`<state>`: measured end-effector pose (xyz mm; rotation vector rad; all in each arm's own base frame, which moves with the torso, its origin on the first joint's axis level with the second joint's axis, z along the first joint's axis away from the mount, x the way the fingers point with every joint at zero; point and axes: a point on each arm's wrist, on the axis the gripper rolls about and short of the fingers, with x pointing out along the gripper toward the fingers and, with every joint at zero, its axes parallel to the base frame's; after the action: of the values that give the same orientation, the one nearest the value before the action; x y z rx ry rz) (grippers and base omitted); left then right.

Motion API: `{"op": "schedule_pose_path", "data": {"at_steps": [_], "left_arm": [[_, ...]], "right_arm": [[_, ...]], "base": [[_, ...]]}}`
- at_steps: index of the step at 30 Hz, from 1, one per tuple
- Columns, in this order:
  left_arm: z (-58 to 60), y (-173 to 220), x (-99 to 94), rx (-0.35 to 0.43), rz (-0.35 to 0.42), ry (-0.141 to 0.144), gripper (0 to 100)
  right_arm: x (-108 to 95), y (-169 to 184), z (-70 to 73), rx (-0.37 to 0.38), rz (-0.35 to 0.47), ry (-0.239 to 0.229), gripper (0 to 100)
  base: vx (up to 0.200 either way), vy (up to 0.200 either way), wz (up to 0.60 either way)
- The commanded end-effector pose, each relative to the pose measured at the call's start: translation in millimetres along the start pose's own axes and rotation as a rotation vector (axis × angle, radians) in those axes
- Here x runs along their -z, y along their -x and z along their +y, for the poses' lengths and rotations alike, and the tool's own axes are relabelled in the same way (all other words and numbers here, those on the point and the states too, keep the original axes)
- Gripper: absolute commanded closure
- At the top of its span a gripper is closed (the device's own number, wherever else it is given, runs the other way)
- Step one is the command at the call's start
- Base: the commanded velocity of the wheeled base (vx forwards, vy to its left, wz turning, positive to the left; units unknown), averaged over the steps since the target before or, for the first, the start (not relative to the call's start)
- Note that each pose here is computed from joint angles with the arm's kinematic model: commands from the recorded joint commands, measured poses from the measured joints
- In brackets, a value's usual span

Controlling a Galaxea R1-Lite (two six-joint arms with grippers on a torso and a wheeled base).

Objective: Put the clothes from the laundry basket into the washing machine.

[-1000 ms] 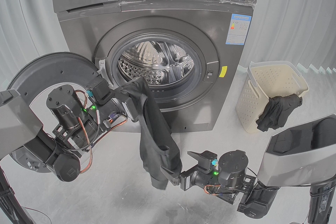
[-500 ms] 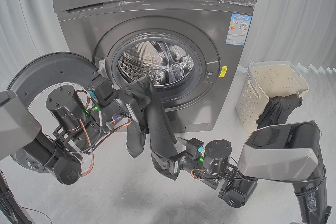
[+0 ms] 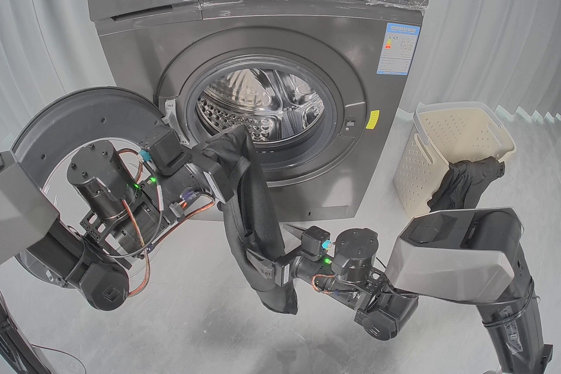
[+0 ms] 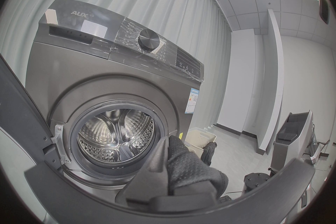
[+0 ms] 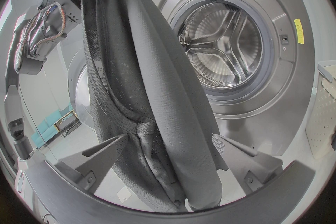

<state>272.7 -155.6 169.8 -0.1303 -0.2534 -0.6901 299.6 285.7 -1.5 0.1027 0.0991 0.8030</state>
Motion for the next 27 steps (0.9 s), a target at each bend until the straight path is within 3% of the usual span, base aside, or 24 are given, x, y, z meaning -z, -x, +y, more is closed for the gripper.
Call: {"op": "schedule_pose_path", "data": {"at_steps": [1, 8, 11, 20, 27], "left_arm": [[-1.0, 1, -2.5, 0.002, -0.005, 0.0, 100], [-5.4, 2, -0.7, 0.015, 0.003, 0.003, 100], [-6.8, 2, -0.9, 0.019, 0.001, 0.006, 100], [-7.8, 2, -1.3, 0.024, 0.0, 0.005, 100], [-10.1, 2, -0.6, 0.029, 0.003, 0.009, 100]], "right_arm": [[9, -8, 0.6, -0.006, -0.003, 0.002, 0], [18, -19, -1.2, 0.002, -0.016, 0.013, 0], [23, -28, -6.7, 0.052, -0.035, 0.013, 0], [23, -45, -21.4, 0.089, -0.073, 0.014, 0], [17, -51, -20.5, 0.085, -0.11, 0.017, 0]], "base": [[0.0, 0.0, 0.0], [0.0, 0.0, 0.0], [0.0, 0.0, 0.0], [0.0, 0.0, 0.0], [0.0, 0.0, 0.0]]}}
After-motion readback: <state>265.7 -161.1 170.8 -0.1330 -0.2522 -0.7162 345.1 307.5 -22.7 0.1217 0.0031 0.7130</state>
